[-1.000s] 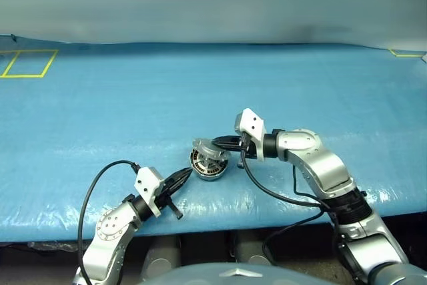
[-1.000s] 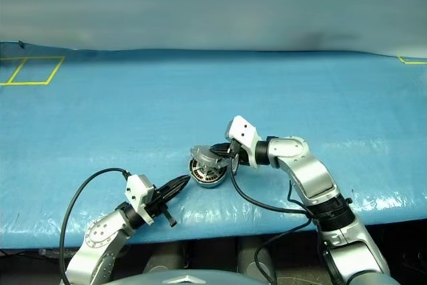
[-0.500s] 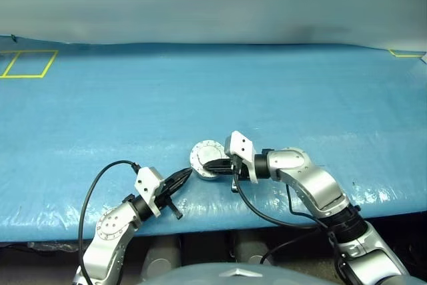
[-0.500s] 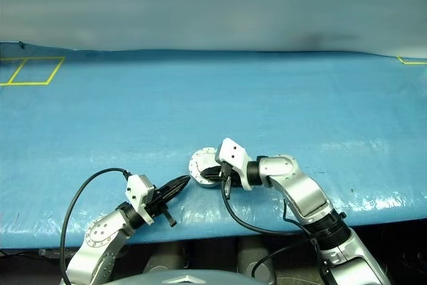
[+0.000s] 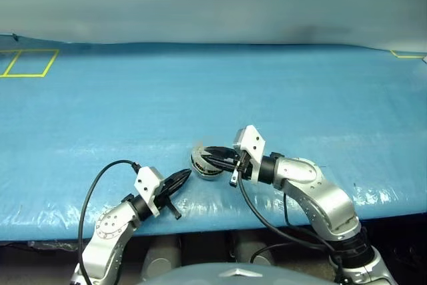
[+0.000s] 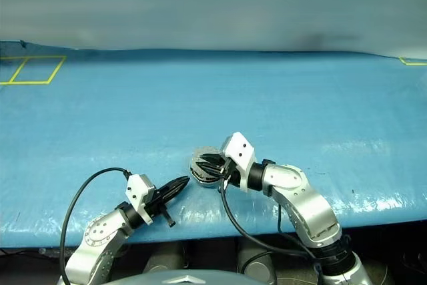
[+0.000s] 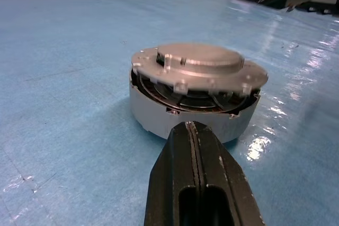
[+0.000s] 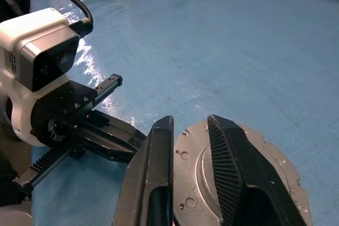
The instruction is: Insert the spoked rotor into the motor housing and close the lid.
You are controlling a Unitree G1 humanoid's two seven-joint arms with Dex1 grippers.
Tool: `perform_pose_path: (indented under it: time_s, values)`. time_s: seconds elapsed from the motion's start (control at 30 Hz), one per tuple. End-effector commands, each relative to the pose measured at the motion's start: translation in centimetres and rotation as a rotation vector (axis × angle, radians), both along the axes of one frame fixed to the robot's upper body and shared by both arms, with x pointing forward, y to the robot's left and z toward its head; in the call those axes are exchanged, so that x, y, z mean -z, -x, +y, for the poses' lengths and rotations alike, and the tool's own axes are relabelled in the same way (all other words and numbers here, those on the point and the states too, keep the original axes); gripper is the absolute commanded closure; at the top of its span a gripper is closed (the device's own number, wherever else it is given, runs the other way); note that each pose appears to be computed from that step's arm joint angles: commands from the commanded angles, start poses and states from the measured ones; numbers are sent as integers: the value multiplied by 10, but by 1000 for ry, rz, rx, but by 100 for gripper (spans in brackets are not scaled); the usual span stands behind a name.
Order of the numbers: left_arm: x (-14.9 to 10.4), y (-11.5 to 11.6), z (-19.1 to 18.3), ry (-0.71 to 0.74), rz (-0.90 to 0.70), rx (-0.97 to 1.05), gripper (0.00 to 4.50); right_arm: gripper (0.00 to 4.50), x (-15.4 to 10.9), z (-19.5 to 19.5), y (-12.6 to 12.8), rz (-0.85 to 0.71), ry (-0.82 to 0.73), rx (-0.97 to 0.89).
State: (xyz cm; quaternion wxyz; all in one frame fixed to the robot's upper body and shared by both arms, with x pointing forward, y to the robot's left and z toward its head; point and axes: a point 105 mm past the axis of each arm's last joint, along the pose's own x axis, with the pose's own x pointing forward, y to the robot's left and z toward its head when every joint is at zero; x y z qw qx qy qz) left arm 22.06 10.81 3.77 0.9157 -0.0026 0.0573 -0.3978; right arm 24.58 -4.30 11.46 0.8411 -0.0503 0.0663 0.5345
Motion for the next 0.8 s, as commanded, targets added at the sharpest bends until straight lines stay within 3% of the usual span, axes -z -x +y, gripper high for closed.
perform_pose_path:
  time_s: [0.03, 0.27, 0.43, 0.8]
  values:
    - [-14, -1, -8, 12, -45, 31, 450, 232, -12, -2, -2, -54, -20, 55]
    - [-17, -3, -10, 15, -50, 29, 450, 3, 10, -5, -28, -46, 2, 255]
    - [-17, -2, -9, 7, -51, 21, 450, 3, 18, 1, -35, -24, -7, 302]
    - [-14, -1, -8, 9, -44, 17, 450, 3, 28, 18, -17, 30, 15, 215]
